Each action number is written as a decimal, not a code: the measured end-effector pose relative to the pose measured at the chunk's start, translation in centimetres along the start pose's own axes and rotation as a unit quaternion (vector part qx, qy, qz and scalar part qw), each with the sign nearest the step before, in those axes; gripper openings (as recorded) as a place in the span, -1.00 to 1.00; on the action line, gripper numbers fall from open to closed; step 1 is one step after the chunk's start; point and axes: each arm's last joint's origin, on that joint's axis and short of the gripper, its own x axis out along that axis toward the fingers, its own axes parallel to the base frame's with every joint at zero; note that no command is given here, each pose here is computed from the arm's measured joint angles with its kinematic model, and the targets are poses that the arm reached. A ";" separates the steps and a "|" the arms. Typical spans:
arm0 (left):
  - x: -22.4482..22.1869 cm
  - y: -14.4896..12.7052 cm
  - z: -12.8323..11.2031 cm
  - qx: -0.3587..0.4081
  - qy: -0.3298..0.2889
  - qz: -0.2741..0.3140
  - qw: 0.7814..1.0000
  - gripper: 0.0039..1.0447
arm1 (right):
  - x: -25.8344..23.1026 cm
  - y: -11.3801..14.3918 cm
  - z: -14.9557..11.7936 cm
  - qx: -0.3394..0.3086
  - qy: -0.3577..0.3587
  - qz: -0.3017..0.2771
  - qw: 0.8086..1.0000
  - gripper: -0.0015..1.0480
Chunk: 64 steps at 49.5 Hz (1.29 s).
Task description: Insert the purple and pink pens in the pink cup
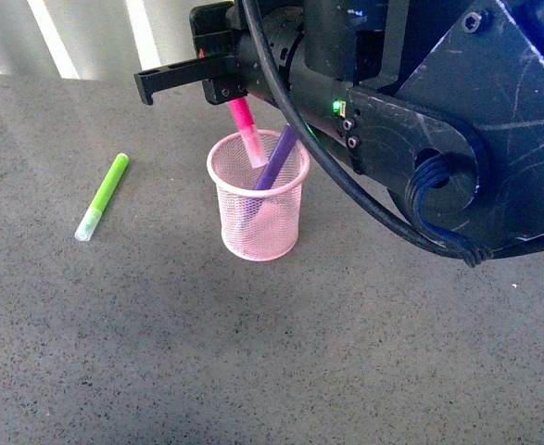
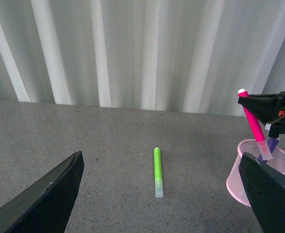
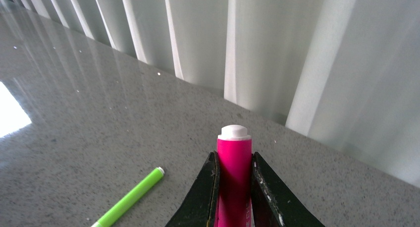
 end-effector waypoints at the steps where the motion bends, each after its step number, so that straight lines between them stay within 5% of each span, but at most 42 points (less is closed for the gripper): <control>1: 0.0 0.0 0.0 0.000 0.000 0.000 1.000 0.88 | 0.0 0.0 -0.1 0.001 0.001 0.001 1.000 -0.77; 22: 0.0 0.0 0.0 0.000 0.000 0.000 1.000 0.87 | 0.3 -0.1 -0.9 0.006 0.015 0.002 1.000 -0.74; 30: 0.0 0.0 0.0 0.000 0.000 0.000 1.000 0.87 | 0.3 -0.1 -1.2 0.017 0.029 -0.002 0.999 -0.02; 45: 0.0 0.0 0.0 0.000 0.000 0.000 1.000 0.88 | -1.3 -0.5 1.9 0.041 0.020 -0.028 0.999 0.82; 52: 0.0 0.0 0.0 0.000 0.000 0.000 1.000 0.87 | -3.8 -1.3 5.0 0.062 0.019 -0.062 0.996 0.85; 64: 0.0 0.0 0.0 0.000 0.000 0.000 1.000 0.88 | -14.5 -5.2 8.7 0.103 0.118 -0.260 0.953 0.86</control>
